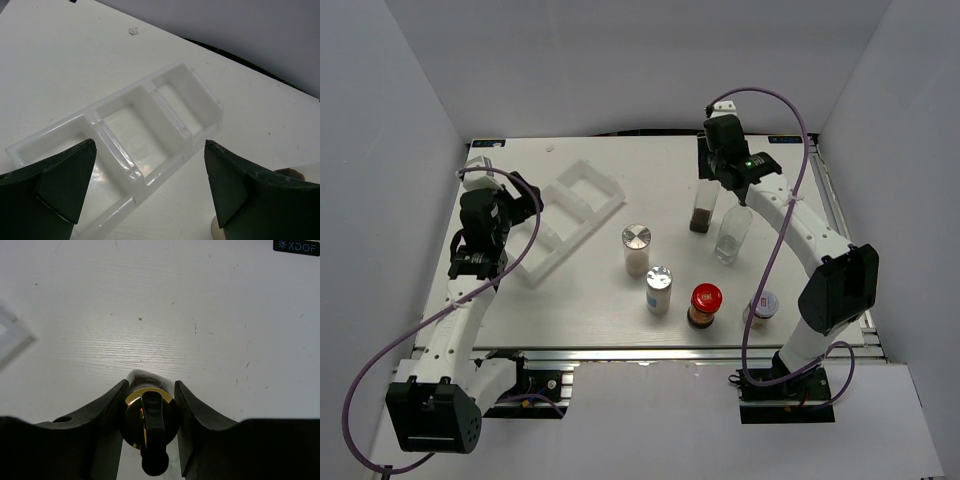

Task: Organize the condiment bottles

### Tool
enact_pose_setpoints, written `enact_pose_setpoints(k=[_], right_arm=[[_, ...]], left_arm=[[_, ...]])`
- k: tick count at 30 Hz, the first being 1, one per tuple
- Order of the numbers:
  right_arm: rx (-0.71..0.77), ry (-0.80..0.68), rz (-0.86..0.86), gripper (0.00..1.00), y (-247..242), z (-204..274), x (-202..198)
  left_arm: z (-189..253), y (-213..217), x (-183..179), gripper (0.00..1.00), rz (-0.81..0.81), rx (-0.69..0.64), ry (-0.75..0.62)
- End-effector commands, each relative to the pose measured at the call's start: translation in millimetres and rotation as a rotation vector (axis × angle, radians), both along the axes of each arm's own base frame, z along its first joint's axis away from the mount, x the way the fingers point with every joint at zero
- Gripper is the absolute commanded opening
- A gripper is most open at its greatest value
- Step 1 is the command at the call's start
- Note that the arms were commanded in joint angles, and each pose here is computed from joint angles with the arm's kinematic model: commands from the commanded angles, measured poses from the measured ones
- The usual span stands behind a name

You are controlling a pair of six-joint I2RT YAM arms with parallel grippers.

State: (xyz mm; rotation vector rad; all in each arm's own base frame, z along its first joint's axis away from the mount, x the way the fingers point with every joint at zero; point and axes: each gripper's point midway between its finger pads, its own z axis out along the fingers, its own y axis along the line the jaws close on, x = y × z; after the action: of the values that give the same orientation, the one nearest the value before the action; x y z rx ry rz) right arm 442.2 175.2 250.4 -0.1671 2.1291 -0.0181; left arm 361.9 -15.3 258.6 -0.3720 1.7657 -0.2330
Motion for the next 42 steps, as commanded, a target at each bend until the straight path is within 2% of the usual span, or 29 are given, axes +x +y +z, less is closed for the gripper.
enact_pose_setpoints(k=[1,2,3,6,7,9,13,17,20,22,23,25,26,28,31,42], right_arm=[[0.057,-0.167,0.028,0.10,6.2,57.8,3.1],[0.053,-0.180,0.047,0.08,9.2,63.1,2.6],[0.035,-0.212,0.083,0.00,12.8,72.7,4.4],[0.000,-0.305,0.186,0.00,30.5,105.1,9.2],[0.016,-0.359,0.218,0.00,38.0,131.7,10.3],[0.022,-0.392,0.318,0.00,62.9,144.9,10.4],[0.019,-0.491,0.403,0.00,98.5,178.8,12.5],[0.079,-0.601,0.457,0.00,129.5,211.0,22.9],[0.152,-0.685,0.569,0.00,164.0,226.4,21.7],[0.215,-0.769,0.627,0.00,184.1,252.7,14.9],[0.224,-0.758,0.657,0.00,202.4,242.2,17.9],[0.281,-0.850,0.658,0.00,214.6,263.3,17.2],[0.295,-0.856,0.701,0.00,230.6,254.9,17.8],[0.337,-0.932,0.696,0.00,237.8,272.4,17.5],[0.357,-0.977,0.684,0.00,256.7,262.8,28.4],[0.423,-1.048,0.773,0.00,299.3,233.5,31.3]], left_arm=[[6.8,4.0,-6.6,0.98,0.016,0.010,-0.025],[6.7,4.0,-7.3,0.98,0.016,0.010,-0.025],[8.1,4.0,-7.6,0.98,0.016,0.009,-0.029],[10.4,4.6,-8.6,0.98,0.023,-0.002,-0.037],[12.0,4.6,-8.6,0.98,0.023,-0.004,-0.039],[11.6,4.0,-7.2,0.98,0.025,-0.011,-0.043],[11.7,7.5,-1.6,0.98,0.052,-0.020,-0.029],[5.9,13.5,5.9,0.98,0.089,-0.016,-0.006],[0.7,14.4,12.3,0.98,0.095,-0.013,0.011],[1.1,16.4,17.1,0.98,0.102,-0.002,0.019],[0.6,19.2,18.6,0.98,0.120,-0.002,0.025],[1.1,19.2,22.9,0.98,0.122,-0.004,0.032],[1.2,18.7,24.0,0.98,0.119,-0.003,0.032],[0.0,18.6,26.3,0.98,0.119,-0.005,0.032],[-3.4,21.5,27.5,0.98,0.135,0.001,0.033],[-6.4,24.4,33.4,0.98,0.139,0.009,0.027]])
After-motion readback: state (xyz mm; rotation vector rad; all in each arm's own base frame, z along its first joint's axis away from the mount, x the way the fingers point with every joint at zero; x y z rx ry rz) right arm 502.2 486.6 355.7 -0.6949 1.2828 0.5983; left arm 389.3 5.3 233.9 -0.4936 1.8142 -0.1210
